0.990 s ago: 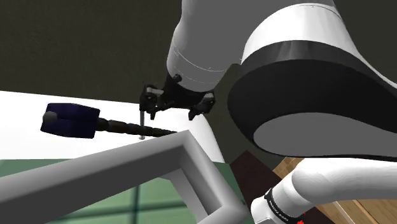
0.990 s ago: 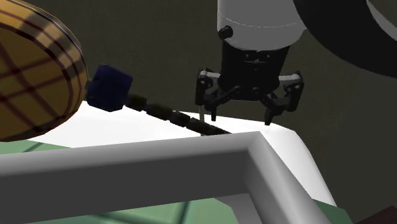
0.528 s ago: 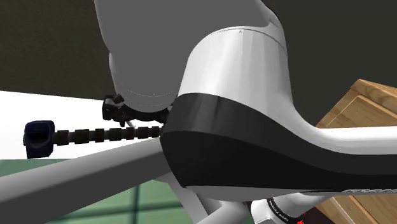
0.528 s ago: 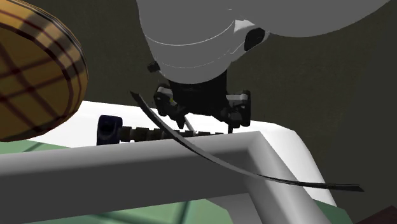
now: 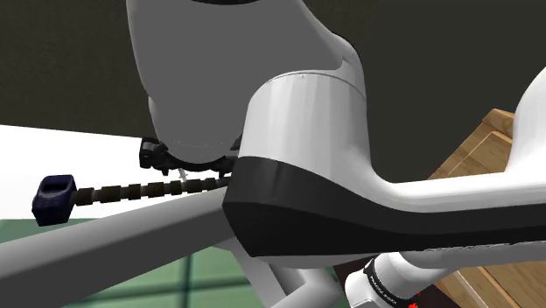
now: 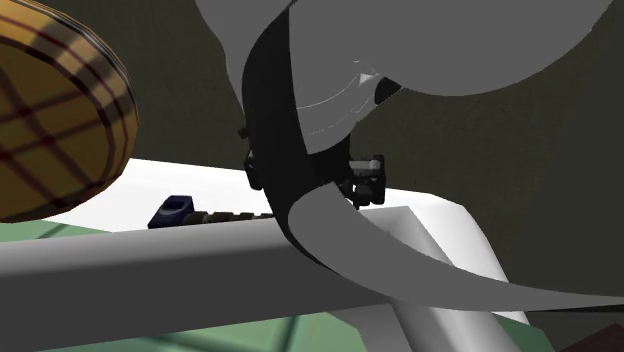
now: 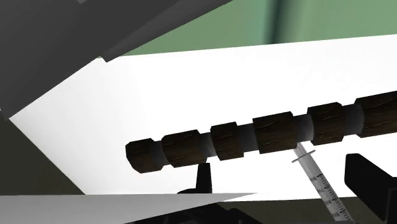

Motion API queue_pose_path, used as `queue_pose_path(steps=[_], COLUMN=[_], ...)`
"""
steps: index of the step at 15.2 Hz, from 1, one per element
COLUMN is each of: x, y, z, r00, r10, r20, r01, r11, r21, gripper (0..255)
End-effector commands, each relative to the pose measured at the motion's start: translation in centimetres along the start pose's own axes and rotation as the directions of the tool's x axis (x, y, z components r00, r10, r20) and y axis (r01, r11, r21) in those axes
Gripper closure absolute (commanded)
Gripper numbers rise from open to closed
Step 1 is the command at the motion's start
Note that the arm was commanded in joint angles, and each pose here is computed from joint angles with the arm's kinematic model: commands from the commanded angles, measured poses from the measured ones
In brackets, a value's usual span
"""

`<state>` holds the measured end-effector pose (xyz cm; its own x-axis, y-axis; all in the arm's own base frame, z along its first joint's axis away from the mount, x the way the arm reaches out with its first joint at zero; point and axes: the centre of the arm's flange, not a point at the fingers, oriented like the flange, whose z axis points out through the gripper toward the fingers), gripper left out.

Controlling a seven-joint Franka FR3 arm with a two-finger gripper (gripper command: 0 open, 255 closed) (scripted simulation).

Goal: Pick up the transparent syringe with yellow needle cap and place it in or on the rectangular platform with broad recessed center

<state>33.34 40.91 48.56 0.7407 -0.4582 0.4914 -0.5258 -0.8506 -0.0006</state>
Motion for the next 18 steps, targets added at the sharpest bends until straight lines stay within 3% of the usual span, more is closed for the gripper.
queue_pose_path(steps=[1,5,6,15,18], x=[-1.0,-1.0,-0.7,-1.0,-0.2], y=[0.2,0.2,0.6,0.2,0.2], z=[1.1,1.1,1.2,1.1,-0.3], r00=[0.998,0.998,0.998,0.998,0.998], r10=[0.023,0.023,0.023,0.023,0.023], r20=[0.062,0.062,0.063,0.062,0.062], r01=[-0.022,-0.022,-0.022,-0.022,-0.022], r11=[1.000,1.000,1.000,1.000,1.000], r21=[-0.013,-0.013,-0.012,-0.013,-0.013], gripper=[0,0,255,255,255])
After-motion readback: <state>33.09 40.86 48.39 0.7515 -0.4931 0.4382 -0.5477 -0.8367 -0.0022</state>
